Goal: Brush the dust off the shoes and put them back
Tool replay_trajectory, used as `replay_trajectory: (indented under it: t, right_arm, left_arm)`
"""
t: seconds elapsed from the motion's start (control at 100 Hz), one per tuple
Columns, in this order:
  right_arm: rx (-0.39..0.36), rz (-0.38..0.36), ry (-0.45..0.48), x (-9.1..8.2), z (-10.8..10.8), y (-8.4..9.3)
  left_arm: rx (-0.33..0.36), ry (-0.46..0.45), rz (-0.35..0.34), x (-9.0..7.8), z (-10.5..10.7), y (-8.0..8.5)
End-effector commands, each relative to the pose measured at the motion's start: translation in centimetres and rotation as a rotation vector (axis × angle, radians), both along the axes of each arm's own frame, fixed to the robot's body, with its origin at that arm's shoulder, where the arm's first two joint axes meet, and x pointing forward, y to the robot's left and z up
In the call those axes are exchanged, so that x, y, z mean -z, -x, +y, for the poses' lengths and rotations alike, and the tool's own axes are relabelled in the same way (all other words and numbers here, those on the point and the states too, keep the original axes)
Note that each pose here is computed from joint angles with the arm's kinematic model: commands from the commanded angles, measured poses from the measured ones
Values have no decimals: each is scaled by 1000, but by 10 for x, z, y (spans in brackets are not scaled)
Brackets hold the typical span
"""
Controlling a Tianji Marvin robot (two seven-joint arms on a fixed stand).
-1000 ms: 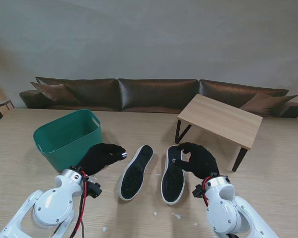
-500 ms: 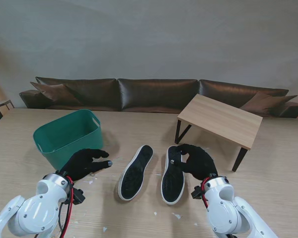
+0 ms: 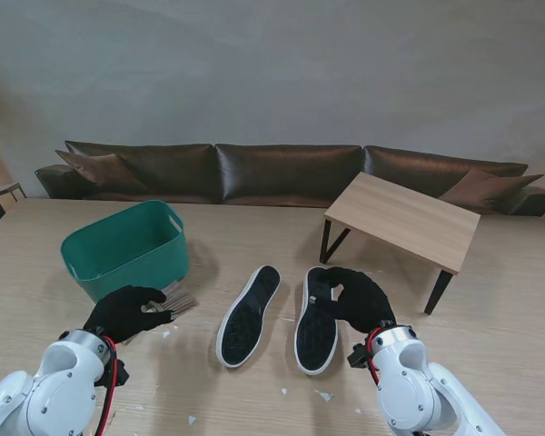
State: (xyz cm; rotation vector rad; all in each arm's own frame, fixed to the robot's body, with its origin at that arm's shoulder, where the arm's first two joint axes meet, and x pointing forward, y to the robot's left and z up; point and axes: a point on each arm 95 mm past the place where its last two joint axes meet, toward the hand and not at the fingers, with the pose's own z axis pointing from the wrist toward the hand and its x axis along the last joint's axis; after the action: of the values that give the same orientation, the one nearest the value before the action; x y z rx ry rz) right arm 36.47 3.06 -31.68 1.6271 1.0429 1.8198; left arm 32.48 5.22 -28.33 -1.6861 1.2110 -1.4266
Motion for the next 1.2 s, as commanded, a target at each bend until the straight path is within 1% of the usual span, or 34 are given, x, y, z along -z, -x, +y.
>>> replay_trajectory:
  t: [0.0,0.25,0.54,0.72,0.84,1.19]
  right_arm:
    - [-12,12,-6,2,4,3]
    - [-12,17,-10,2,4,2]
    - [-15,28,-20,4,5,3]
    - [-14,33,-26,5,5,3]
    - [-13,40,-28,6,6,2]
    - [-13,53,-39,8,6,2]
  left_arm:
    - [-1,-3,34,4,3,6]
    - [-45,-87,53,9,17,17]
    - [-84,-160,57,19,26,22]
    - [-97,-207,67,28,29,19]
    - [-102,-222,85,35,30,17]
    - [-96,-279,113,51,30,1]
